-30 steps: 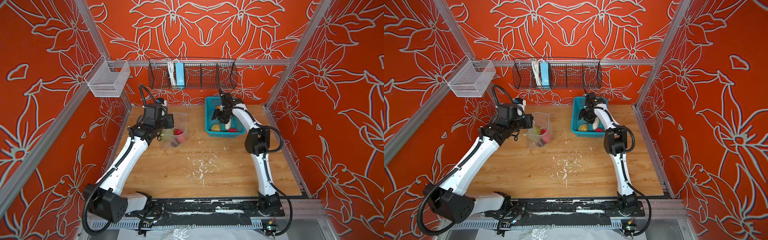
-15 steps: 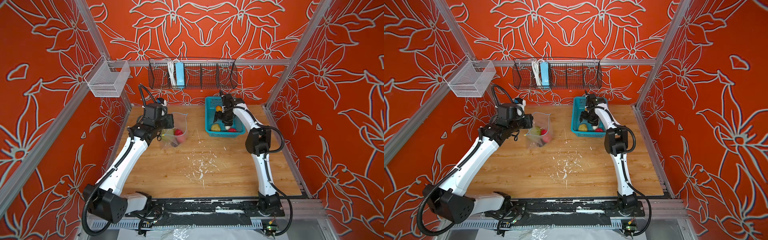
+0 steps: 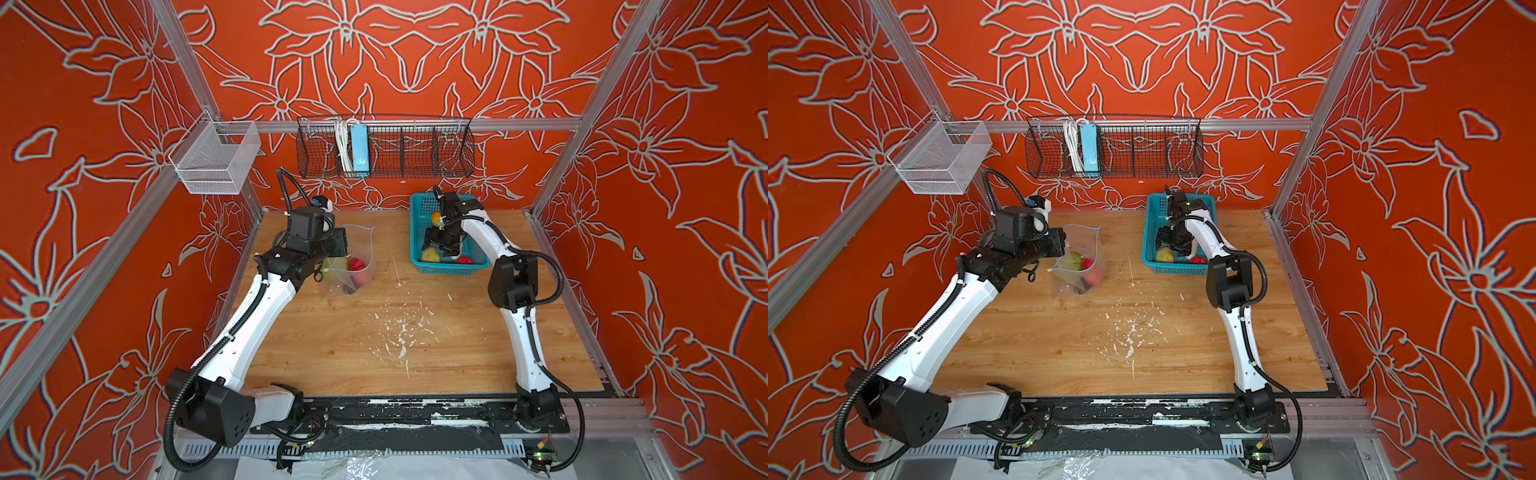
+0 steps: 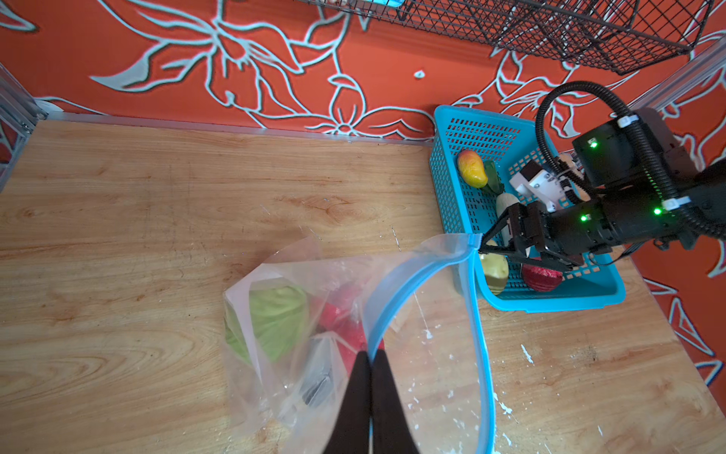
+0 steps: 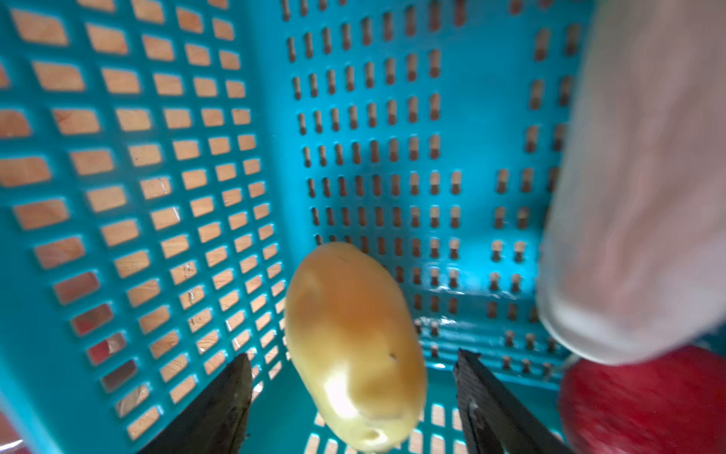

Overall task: Place the food in the zip-top bag and seal the zipper
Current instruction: 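Close the right gripper on the yellow potato and lift it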

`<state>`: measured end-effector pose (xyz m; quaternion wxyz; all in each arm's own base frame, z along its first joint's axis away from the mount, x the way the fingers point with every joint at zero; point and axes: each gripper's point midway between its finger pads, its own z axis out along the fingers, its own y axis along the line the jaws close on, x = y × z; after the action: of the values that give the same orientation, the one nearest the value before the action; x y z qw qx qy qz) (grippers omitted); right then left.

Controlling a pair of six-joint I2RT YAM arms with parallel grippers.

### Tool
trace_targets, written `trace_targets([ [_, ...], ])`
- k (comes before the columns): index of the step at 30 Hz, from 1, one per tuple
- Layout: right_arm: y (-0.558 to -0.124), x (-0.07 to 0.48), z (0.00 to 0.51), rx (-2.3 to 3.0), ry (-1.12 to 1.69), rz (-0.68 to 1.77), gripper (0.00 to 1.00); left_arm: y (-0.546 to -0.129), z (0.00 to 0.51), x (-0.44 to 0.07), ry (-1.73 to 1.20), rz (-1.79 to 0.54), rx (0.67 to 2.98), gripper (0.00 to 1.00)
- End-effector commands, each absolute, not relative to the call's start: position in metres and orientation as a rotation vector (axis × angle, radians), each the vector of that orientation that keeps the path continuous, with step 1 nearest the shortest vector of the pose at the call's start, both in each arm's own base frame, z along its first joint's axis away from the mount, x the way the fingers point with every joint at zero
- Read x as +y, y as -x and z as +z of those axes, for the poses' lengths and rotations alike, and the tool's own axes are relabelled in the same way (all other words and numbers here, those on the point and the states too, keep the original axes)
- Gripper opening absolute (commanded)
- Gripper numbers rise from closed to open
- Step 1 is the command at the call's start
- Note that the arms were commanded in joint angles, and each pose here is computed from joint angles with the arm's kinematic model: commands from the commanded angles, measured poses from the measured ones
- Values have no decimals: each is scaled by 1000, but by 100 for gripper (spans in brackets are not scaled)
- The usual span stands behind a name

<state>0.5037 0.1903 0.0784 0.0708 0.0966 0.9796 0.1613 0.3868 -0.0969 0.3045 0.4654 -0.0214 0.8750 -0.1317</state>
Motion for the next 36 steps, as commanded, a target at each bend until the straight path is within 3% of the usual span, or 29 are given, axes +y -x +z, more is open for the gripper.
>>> trace_targets([
  [1, -500, 198, 64, 2986, -258, 484, 80, -386, 309, -93, 58, -313, 2129, 0],
  [20, -488, 191, 35, 3050, -188, 327, 67, -386, 308, -94, 53, -312, 2129, 0],
  [24, -489, 189, 32, 3050, -190, 309, 60, -386, 308, -94, 53, -312, 2129, 0],
  [36, -502, 193, 77, 2937, -243, 401, 48, -385, 310, -94, 52, -315, 2121, 0],
])
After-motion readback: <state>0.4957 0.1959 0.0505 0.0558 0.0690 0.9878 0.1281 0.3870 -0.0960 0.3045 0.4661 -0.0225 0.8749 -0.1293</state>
